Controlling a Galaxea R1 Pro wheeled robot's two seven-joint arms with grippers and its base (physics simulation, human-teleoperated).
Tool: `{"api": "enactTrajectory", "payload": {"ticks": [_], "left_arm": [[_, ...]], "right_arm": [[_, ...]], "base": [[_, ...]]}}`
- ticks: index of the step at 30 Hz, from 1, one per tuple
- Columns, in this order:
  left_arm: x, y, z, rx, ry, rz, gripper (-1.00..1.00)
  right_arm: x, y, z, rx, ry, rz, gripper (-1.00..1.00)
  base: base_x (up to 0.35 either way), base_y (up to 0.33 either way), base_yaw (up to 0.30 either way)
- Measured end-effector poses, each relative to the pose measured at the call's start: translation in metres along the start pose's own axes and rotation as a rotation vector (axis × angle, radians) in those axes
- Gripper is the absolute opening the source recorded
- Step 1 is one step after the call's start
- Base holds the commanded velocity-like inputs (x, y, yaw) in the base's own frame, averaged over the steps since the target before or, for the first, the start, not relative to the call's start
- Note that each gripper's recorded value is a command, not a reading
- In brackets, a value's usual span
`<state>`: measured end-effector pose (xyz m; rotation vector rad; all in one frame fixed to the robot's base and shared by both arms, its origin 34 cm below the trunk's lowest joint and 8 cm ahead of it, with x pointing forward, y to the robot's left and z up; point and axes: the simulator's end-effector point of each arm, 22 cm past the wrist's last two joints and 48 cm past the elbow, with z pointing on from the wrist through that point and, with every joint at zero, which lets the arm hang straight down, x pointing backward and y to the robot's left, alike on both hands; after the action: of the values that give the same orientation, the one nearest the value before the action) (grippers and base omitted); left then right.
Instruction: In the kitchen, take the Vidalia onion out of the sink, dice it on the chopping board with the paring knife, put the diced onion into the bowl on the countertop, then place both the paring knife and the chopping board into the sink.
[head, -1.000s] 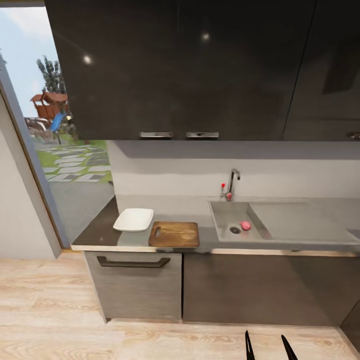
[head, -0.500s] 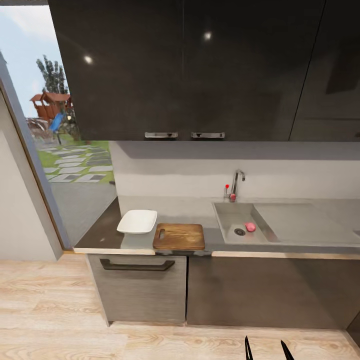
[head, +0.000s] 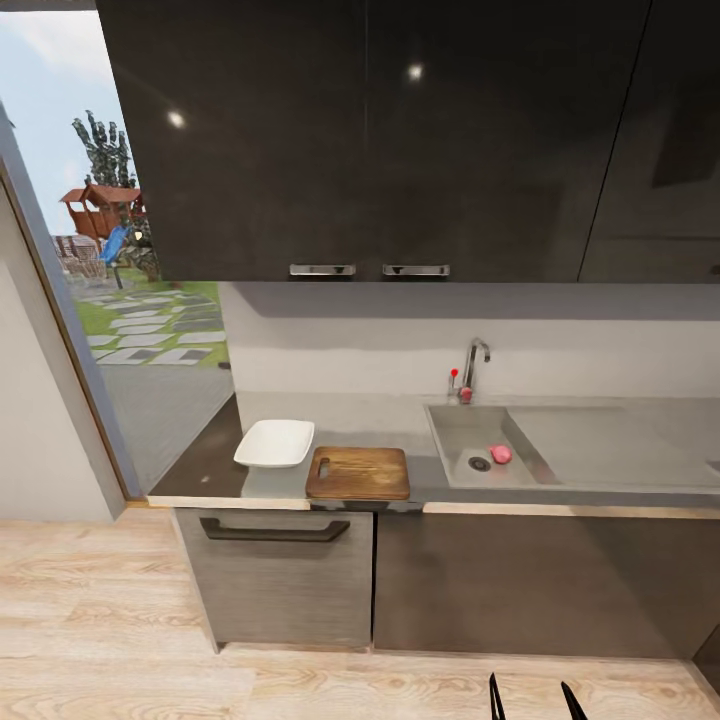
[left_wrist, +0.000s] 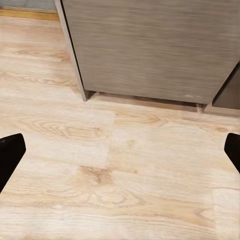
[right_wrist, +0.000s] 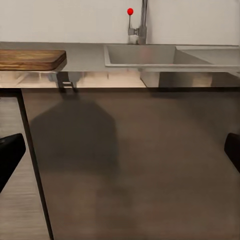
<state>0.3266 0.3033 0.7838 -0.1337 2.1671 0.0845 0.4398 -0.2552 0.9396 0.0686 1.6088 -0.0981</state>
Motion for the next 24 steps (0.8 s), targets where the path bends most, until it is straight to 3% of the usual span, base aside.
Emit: {"api": "enactTrajectory", "payload": {"ticks": [19, 24], "left_arm": [[0.003, 0.000, -0.001, 0.001, 0.007, -0.001, 1.00], [0.004, 0.000, -0.001, 0.001, 0.009, -0.001, 1.00]], "right_arm": [[0.002, -0.002, 0.000, 0.009, 0.011, -0.003, 1.00], [-0.002, -0.014, 0.009, 0.058, 0.052, -0.018, 1.00]], "base": [[0.000, 0.000, 0.000], [0.000, 0.000, 0.000]]}}
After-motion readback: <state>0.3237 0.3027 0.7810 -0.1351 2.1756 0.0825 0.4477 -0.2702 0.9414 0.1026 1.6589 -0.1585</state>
